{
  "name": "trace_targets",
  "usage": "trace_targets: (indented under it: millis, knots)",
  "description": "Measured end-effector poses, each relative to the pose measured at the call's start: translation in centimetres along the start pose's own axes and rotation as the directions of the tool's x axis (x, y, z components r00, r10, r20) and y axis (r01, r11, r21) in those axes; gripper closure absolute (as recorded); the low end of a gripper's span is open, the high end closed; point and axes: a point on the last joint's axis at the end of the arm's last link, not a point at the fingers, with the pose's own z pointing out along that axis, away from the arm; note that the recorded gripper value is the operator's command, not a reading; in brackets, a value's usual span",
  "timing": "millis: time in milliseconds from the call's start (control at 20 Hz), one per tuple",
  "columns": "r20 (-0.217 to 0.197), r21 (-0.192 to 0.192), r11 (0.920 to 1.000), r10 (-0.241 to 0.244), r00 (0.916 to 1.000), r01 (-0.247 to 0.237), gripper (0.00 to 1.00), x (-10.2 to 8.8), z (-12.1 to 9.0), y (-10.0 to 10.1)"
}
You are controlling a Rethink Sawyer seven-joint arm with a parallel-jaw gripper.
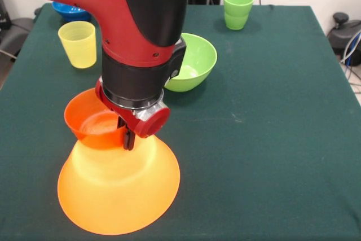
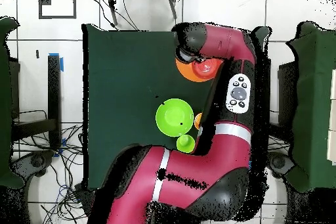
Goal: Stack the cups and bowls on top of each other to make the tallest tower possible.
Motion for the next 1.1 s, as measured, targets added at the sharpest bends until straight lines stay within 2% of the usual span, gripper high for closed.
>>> trace_targets:
  millis: [650, 1100]
  knots:
    - [0.089, -0.056, 0.9984, 0.002, 0.9961, 0.003, 1.00, -3.1, -0.5, 2.6]
    - [0.101, -0.075, 0.9972, 0.008, 0.9948, 0.000, 1.00, -3.6, -0.6, 3.3]
